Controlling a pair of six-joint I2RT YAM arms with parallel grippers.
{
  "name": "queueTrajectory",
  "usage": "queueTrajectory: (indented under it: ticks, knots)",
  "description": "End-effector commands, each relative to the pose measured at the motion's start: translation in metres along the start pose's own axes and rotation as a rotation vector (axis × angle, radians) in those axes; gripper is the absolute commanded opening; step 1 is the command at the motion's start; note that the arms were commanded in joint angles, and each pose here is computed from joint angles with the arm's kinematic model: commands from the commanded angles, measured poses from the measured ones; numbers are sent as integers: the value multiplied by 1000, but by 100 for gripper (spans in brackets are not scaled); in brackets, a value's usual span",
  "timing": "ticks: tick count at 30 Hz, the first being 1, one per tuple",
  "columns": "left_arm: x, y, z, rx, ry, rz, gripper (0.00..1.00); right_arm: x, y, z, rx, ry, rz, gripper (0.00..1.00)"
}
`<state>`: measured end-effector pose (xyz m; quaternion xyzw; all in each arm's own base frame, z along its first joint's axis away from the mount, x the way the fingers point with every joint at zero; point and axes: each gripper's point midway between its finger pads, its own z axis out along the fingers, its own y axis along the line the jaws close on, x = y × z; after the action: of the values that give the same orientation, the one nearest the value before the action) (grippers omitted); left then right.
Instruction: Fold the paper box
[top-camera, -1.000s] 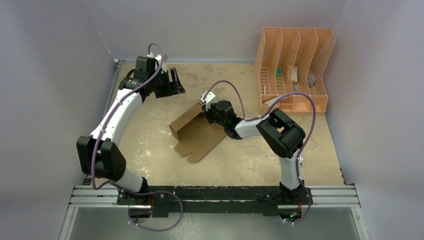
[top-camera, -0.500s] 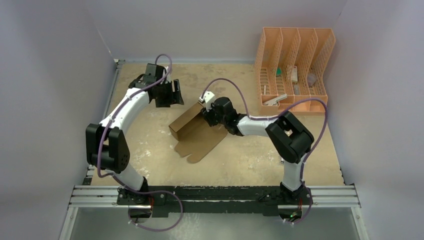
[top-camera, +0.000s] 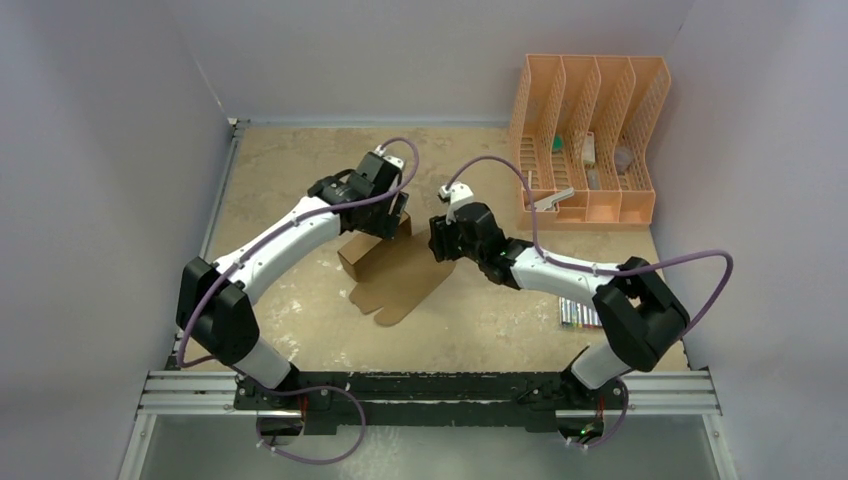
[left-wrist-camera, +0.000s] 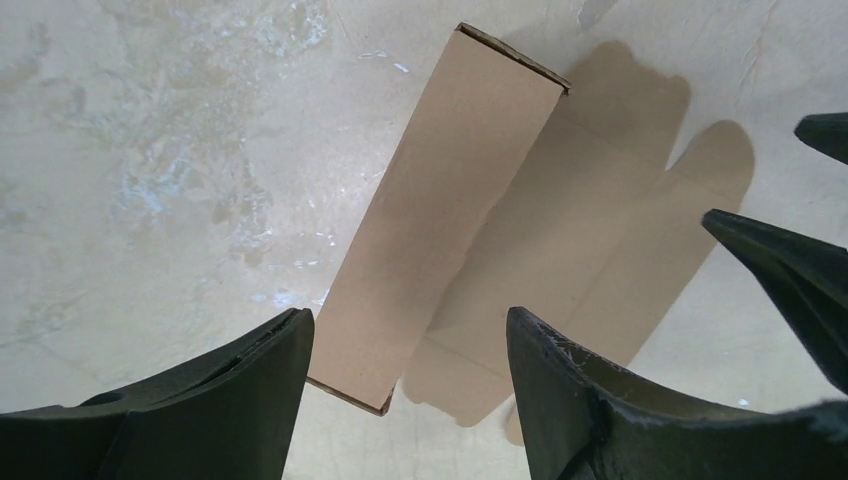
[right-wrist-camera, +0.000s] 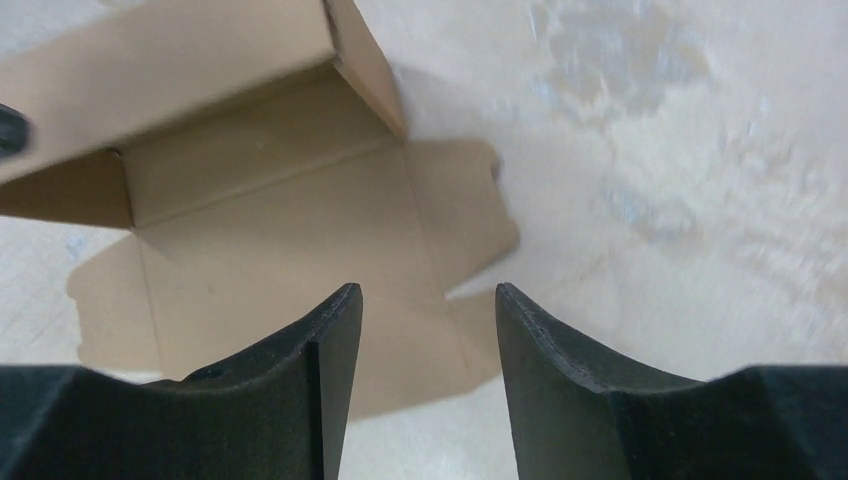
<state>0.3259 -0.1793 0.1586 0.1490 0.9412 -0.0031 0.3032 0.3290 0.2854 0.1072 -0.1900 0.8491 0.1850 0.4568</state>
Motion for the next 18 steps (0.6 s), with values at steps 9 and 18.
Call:
queueTrajectory:
  ticks: [9,18]
  knots:
    - [6,-3,17,-213,20,221,71,43,-44,-30,257,21,294,59]
    - [3,13,33,-370,7,258,66,47,-48,-32,281,-5,336,58]
